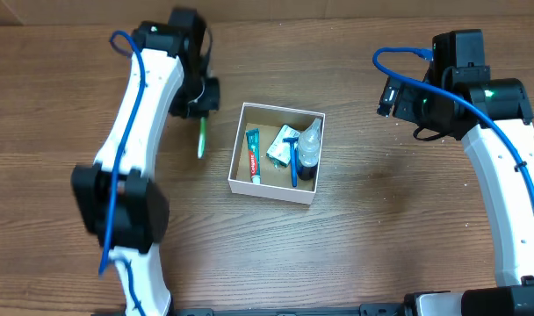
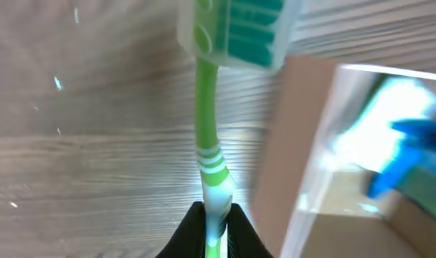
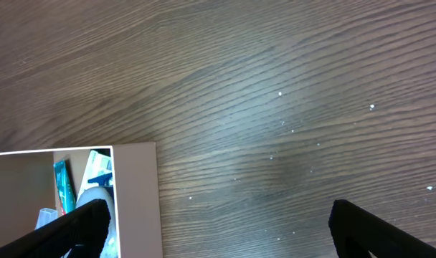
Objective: Pack container
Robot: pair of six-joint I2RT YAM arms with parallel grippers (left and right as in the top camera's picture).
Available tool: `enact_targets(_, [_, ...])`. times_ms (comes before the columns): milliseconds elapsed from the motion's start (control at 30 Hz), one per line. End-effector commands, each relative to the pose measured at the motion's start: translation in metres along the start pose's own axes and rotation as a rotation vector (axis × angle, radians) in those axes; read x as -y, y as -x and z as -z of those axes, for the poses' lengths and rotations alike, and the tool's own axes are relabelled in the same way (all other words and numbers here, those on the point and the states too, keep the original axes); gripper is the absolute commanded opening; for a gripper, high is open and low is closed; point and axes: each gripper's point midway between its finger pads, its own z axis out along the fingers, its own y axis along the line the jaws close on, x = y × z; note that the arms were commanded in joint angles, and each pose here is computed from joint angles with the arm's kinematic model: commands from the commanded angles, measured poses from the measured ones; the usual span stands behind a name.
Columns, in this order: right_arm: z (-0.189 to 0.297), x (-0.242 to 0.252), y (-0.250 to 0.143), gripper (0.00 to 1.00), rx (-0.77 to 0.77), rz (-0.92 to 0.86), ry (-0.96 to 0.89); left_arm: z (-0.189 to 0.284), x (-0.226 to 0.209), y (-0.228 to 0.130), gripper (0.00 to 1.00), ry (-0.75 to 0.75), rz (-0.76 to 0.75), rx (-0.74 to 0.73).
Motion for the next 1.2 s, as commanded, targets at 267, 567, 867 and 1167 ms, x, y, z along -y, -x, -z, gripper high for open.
enact_targets(267, [0.002,0.000,0.003,1.00,0.011,-0.007,0.000,-0.010,0.104,-0.023,0.15,-0.067,-0.230,0.101])
enact_targets(567, [0.002,0.000,0.003,1.00,0.011,-0.007,0.000,-0.008,0.091,-0.040,0.48,-0.036,-0.226,0.051])
enact_targets(867, [0.002,0.000,0.003,1.00,0.011,-0.007,0.000,0.133,0.069,-0.059,1.00,-0.023,-0.245,0.311])
enact_targets(1167, [0.002,0.000,0.003,1.00,0.011,-0.007,0.000,0.271,-0.012,-0.164,1.00,0.031,-0.093,0.678])
